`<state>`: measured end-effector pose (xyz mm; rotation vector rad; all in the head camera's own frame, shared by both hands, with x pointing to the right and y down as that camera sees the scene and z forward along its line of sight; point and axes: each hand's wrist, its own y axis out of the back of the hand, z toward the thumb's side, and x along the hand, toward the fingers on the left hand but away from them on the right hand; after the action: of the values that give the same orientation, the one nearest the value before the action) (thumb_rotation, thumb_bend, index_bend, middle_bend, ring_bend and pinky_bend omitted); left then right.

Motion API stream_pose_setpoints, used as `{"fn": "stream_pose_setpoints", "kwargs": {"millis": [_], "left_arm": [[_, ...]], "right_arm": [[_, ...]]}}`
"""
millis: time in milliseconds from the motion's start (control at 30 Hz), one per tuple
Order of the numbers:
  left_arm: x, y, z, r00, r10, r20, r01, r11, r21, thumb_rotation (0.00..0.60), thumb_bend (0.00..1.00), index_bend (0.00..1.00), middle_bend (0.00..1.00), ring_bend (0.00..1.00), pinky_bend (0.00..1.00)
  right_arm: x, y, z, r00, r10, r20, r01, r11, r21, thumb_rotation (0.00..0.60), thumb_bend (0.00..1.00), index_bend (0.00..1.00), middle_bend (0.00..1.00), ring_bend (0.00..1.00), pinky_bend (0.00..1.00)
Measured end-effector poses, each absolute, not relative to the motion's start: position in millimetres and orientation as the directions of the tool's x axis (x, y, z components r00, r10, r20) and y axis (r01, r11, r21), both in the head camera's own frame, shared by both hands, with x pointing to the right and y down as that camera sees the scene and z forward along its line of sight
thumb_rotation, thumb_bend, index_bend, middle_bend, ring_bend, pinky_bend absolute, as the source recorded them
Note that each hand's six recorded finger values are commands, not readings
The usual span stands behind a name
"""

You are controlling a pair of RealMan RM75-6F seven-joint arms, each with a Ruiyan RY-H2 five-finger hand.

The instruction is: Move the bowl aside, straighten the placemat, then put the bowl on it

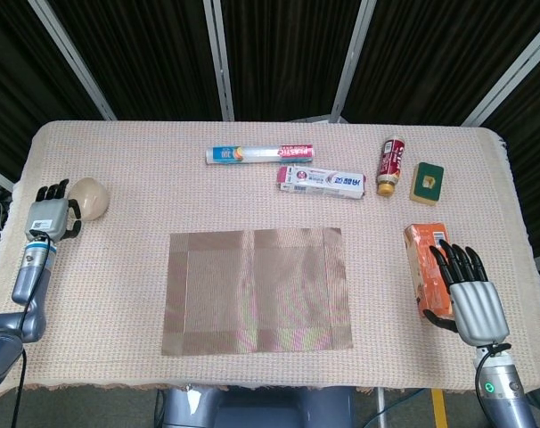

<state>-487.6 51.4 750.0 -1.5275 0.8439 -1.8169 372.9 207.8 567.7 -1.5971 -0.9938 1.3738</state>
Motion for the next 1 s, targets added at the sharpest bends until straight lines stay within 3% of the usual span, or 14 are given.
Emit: {"fn": "stream_pose_setpoints", "kwargs": {"millis": [533, 1000], "left_arm": [[-470.7, 47.4, 742.5, -0.078, -0.820, 0.568, 0.056, -0.572, -0.818, 0.600, 0.50, 0.61, 0.00, 0.00, 0.00], [-391.9, 55.0, 712.6, 0.176, -0.851, 0.495, 0.005, -0.502, -0.865, 0.600, 0.50, 0.62, 0.00, 0.00, 0.00]], "right_arm": [[373.1, 207.4, 567.2, 0.105, 0.922, -0.373, 0.069, -0.381, -0.922, 0.600, 0.00, 0.00, 0.00, 0.00, 0.00], [375.2, 206.3, 561.3, 0.103, 0.926, -0.363, 0.090, -0.372, -0.924, 0.600, 0.00, 0.00, 0.00, 0.00, 0.00]]}}
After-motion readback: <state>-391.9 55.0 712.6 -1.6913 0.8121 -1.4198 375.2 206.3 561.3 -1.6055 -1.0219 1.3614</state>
